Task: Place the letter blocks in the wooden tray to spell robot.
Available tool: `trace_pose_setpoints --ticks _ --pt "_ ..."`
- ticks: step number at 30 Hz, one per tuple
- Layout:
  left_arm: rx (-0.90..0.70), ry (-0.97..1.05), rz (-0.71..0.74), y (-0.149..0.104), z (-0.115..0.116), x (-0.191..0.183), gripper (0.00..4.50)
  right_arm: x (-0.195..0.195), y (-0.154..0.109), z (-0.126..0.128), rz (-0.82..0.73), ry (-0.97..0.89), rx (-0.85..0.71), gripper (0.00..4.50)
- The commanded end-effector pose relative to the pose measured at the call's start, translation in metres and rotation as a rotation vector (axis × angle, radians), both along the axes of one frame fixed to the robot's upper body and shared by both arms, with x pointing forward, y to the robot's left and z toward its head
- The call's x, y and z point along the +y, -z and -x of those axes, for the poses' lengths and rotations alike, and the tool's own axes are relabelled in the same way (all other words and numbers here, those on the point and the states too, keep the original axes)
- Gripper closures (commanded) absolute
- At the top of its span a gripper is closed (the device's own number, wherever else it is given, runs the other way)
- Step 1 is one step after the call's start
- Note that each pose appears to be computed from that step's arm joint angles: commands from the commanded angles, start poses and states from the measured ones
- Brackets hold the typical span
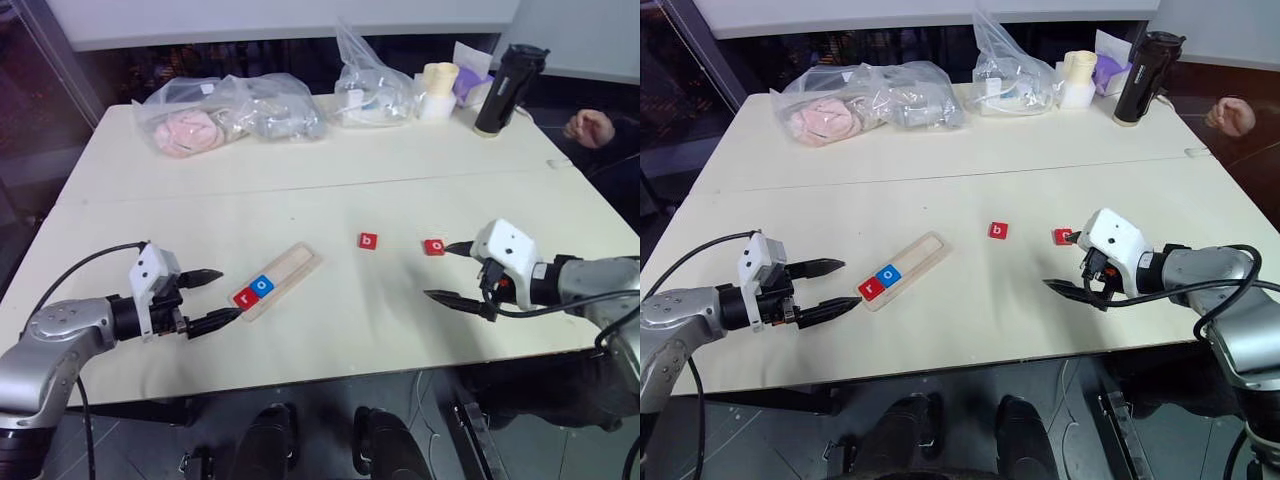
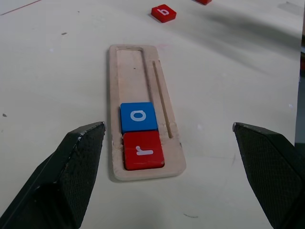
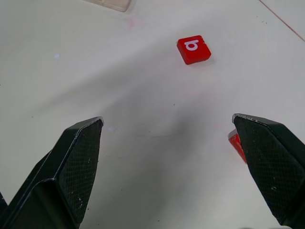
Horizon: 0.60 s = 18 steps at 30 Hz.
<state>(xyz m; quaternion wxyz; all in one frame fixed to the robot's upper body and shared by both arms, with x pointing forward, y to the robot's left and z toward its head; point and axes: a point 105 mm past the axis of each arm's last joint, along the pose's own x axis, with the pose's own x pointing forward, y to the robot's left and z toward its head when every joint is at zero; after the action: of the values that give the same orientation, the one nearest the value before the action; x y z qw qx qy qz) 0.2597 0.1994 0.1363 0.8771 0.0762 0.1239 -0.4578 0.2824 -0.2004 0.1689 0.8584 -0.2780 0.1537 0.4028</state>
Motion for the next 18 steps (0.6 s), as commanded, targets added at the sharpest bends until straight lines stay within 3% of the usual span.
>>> trace_pose_setpoints --ticks 1,18 --pt "-0.041 0.005 -0.025 -0.0098 -0.0004 0.0023 0.00 0.0005 -0.0132 -0.0005 0.010 -0.012 -0.054 0.02" --pt "-0.026 0.020 -0.007 -0.0132 0.0002 -0.0052 0.00 0.0035 -0.0139 -0.0034 0.003 0.003 -0.070 0.02"
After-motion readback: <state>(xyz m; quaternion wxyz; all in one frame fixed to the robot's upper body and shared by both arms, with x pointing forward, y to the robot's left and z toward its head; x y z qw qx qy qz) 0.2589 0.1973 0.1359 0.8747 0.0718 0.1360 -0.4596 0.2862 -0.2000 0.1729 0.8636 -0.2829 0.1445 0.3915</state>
